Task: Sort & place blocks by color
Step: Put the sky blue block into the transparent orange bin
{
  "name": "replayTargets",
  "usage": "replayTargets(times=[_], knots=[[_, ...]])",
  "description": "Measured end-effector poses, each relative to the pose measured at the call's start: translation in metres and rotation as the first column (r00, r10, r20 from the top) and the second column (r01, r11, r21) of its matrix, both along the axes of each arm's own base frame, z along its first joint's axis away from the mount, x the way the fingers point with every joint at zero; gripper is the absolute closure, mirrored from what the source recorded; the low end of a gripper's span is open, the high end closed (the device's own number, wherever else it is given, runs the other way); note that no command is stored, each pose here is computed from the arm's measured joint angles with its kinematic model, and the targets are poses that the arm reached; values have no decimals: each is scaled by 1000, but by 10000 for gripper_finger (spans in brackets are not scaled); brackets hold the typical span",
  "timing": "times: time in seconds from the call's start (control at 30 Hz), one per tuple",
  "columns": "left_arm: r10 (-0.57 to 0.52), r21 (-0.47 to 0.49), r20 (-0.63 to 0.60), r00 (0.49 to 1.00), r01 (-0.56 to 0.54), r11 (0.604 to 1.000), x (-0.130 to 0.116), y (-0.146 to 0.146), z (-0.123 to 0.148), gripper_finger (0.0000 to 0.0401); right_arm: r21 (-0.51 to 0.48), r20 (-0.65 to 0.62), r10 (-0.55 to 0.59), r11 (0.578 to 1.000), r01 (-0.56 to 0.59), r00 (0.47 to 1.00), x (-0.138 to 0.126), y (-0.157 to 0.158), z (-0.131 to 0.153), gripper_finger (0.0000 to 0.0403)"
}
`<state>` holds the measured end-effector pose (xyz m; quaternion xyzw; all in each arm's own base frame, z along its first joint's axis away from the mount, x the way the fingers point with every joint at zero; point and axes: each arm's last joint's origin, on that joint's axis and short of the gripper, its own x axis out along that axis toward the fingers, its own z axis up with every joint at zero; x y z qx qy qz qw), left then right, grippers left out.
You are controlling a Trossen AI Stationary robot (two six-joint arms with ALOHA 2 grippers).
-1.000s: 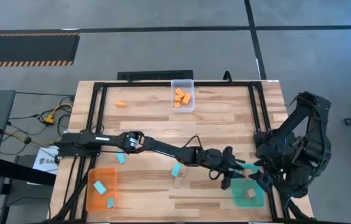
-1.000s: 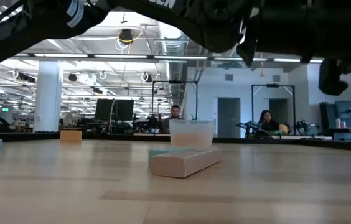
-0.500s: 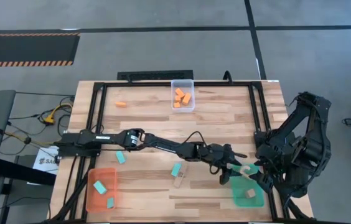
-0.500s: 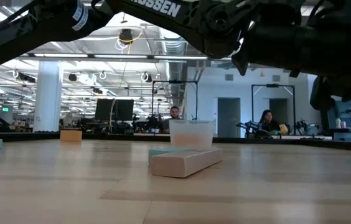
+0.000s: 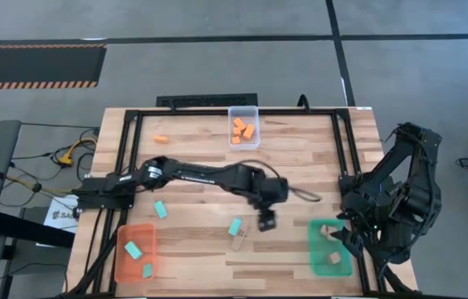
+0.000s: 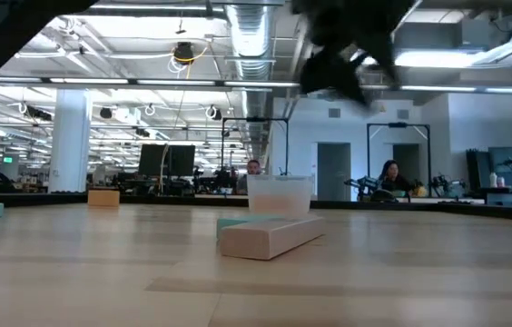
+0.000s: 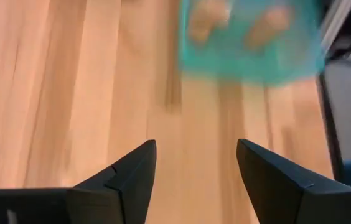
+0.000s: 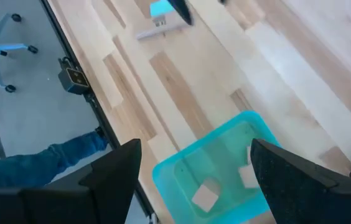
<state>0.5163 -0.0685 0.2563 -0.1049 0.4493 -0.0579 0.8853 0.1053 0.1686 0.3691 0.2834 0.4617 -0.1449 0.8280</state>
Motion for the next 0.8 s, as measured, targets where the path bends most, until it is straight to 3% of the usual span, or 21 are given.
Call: replayTargets(times=[0.1,0.2,0.3,0.37,0.5,0.6,0.73,0.8], knots=[[97,38,-256,962,-90,995,-26,-4,-6,190,-22,20,8,1000,-7,1000,1,-1,0,81],[243,143,-389,888,-202,969,-47,-12,-4,190,-43,23,36,998,-35,999,1,-1,0,81],[313,315,-500,807,-167,934,-75,-27,3,190,-60,31,51,997,-49,998,2,-1,0,81],[335,395,-503,796,-133,909,-79,-38,-6,190,-72,42,57,996,-54,997,3,-1,1,81],[320,409,-532,784,-93,908,-101,-45,-2,190,-75,47,66,995,-62,997,3,-1,1,81],[390,448,-539,747,-138,883,-144,-29,13,190,-62,55,66,996,-63,996,4,1,1,81],[451,368,-579,679,-276,888,-201,0,-10,190,-62,56,68,996,-65,996,4,1,1,81],[467,267,-570,676,-386,883,-232,15,-14,190,-72,54,77,995,-73,996,4,1,0,81]])
